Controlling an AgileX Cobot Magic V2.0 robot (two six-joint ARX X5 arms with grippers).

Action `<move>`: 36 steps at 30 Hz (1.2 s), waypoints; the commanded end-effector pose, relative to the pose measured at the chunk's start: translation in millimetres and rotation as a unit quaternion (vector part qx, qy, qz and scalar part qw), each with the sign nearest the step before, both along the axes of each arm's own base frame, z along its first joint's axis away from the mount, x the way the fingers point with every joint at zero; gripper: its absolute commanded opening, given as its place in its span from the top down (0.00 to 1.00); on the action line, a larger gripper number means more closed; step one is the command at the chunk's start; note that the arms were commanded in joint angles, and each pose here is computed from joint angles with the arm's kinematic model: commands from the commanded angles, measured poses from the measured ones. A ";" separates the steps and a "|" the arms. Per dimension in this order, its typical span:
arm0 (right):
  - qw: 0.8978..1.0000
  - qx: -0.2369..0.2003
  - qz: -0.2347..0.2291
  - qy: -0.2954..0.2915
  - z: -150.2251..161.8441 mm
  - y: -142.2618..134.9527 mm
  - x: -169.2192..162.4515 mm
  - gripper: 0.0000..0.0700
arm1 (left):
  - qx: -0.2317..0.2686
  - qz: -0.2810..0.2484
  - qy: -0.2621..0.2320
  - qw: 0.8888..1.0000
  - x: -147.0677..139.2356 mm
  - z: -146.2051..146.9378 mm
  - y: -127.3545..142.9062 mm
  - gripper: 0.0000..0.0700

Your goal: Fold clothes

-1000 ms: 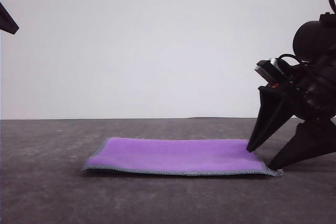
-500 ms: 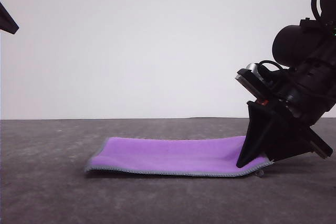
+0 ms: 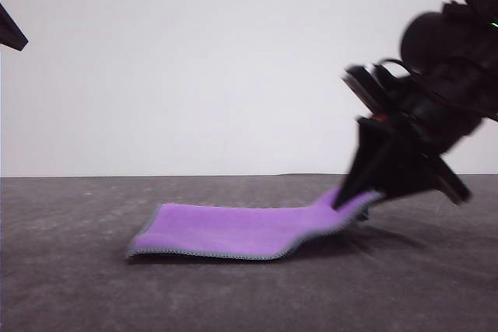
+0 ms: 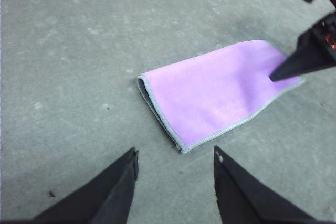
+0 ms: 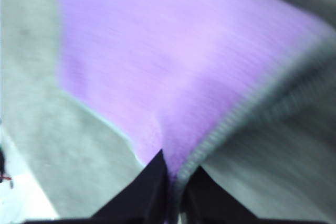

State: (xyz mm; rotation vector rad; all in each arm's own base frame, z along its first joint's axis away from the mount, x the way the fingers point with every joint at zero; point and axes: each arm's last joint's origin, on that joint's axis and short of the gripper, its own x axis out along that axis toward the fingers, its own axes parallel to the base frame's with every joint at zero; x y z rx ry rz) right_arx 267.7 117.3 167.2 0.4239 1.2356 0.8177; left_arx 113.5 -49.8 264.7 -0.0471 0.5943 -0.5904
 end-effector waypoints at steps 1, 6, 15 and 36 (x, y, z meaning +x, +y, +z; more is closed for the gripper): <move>1.000 0.009 0.016 -0.015 5.5 11.7 2.6 1.00 | -0.002 -0.002 -0.006 1.000 0.8 3.0 -0.8 0.61; 0.996 0.058 0.032 -0.065 17.8 46.9 3.3 1.00 | -0.002 -0.002 -0.006 1.000 0.8 3.0 -0.8 0.61; 0.988 0.112 0.063 -0.084 9.1 98.5 0.3 1.00 | -0.001 -0.002 -0.006 1.000 0.7 2.9 -0.8 0.61; 0.982 0.127 0.131 -0.038 30.7 99.7 -16.5 0.42 | 0.000 -0.002 -0.006 1.000 0.7 2.8 -0.8 0.61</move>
